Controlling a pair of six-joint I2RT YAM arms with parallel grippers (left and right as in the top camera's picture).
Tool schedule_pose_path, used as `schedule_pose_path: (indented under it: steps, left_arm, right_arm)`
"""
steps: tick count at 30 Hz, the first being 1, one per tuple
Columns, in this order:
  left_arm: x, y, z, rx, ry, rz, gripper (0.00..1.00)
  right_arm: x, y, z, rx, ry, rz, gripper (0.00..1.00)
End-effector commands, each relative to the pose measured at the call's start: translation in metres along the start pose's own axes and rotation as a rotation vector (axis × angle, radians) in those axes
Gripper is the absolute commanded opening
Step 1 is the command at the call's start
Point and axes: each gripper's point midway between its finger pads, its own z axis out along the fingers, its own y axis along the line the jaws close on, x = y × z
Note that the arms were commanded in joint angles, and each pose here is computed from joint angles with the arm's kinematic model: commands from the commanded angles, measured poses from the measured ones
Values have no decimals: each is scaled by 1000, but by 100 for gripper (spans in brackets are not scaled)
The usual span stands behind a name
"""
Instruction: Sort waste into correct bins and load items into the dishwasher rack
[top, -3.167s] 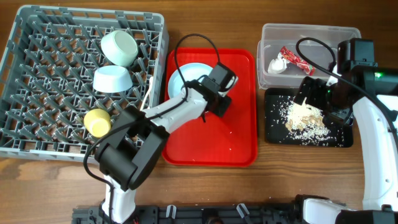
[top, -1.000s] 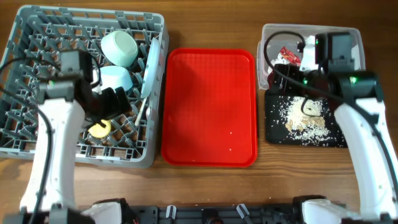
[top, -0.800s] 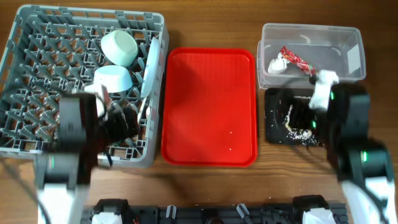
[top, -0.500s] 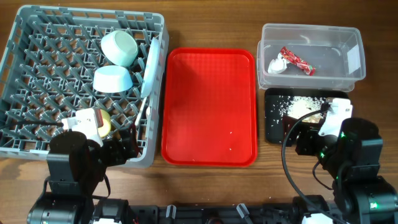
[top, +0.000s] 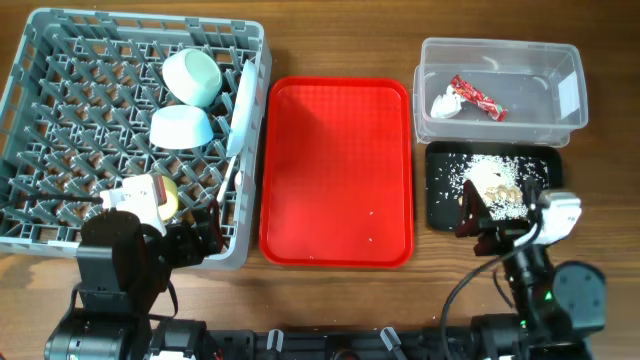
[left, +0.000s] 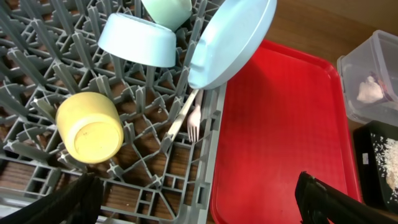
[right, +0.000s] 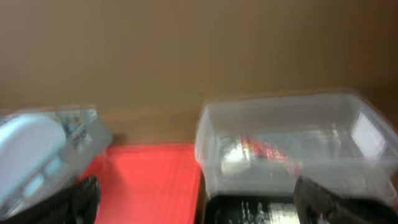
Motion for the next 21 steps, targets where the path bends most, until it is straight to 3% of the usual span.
schedule_pose_path:
  steps: [1,6,12,21]
  left_arm:
    - [0,1,0,-4,-5,24,100]
    - [0,1,0,-4,-5,24,100]
    - [0,1,0,-4,-5,24,100]
    - [0,1,0,-4,-5,24,100]
  right_arm:
    - [2,4,3,-54,-168,-25,100]
    - [14,3,13,-90,-308,-40,100]
    - [82,11,30,-168,-113,-195,100]
    - [82,11,30,-165,-115,-213,100]
